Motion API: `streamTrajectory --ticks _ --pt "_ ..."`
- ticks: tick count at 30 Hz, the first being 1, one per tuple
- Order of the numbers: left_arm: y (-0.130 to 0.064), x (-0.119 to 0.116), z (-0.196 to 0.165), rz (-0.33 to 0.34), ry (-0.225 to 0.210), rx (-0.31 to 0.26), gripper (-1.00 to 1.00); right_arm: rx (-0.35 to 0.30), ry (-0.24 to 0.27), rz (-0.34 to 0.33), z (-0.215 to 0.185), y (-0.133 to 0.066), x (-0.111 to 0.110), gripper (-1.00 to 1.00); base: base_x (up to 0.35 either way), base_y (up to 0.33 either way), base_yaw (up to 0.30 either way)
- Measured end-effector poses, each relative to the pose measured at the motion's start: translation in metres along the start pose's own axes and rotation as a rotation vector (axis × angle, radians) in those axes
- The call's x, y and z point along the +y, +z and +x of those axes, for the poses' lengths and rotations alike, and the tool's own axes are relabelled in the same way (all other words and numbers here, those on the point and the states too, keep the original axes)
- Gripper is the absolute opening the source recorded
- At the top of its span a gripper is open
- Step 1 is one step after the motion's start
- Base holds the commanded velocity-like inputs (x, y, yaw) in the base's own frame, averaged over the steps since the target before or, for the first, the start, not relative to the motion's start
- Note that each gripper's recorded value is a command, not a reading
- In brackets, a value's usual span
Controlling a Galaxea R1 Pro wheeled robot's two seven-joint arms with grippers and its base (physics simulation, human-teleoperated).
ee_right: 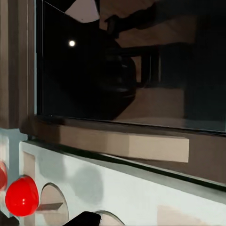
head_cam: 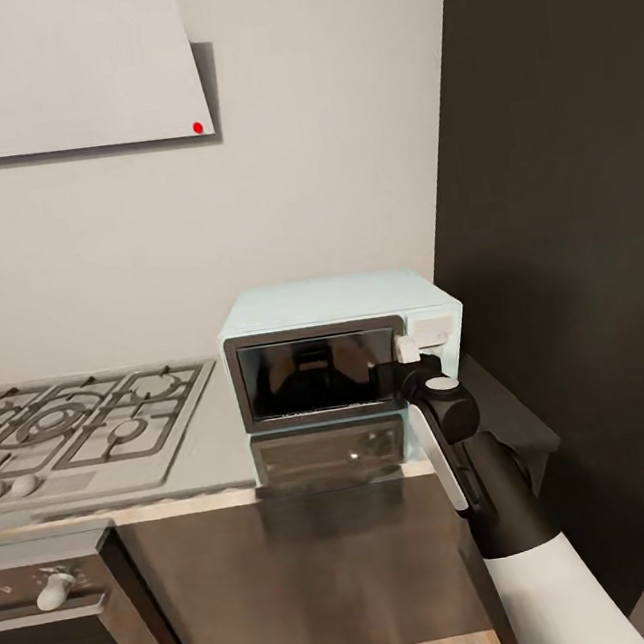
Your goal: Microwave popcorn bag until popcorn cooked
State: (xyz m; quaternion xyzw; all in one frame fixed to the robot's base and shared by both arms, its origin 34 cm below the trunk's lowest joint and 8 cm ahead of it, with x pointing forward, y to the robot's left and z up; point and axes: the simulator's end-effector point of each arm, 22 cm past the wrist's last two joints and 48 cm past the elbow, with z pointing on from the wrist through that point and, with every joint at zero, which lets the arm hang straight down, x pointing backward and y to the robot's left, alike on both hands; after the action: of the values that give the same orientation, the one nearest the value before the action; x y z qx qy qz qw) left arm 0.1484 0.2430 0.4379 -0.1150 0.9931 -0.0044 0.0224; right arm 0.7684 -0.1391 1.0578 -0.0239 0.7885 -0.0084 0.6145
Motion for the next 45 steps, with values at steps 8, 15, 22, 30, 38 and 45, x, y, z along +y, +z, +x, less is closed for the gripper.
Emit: streamTrajectory --ticks 8,15,22,30,38,45 --pt "0.0 0.0 0.0 0.0 -0.002 -0.001 1.0 0.025 -0.007 0.0 0.013 0.007 0.002 1.0 0.085 -0.062 0.0" --pt "0.0 0.0 0.0 -0.001 -0.001 -0.001 1.0 0.026 -0.008 0.001 0.013 0.007 0.002 1.0 0.004 -0.003 0.0" --pt "0.0 0.001 0.0 -0.001 -0.001 -0.001 1.0 0.026 -0.008 0.0 0.013 0.007 0.002 1.0 0.057 0.0 0.0" --pt "0.0 0.001 0.0 -0.001 -0.002 -0.002 1.0 0.028 -0.009 0.001 0.014 0.006 0.001 1.0 0.005 0.0 0.0" --pt "0.0 0.0 -0.001 -0.001 -0.002 -0.002 1.0 0.027 -0.02 0.014 0.014 0.007 -0.001 -1.0 0.0 0.0 0.0" --pt "0.0 0.0 0.0 0.0 -0.002 -0.002 1.0 0.027 -0.021 0.017 0.014 0.007 -0.001 -1.0 0.0 0.0 0.0"
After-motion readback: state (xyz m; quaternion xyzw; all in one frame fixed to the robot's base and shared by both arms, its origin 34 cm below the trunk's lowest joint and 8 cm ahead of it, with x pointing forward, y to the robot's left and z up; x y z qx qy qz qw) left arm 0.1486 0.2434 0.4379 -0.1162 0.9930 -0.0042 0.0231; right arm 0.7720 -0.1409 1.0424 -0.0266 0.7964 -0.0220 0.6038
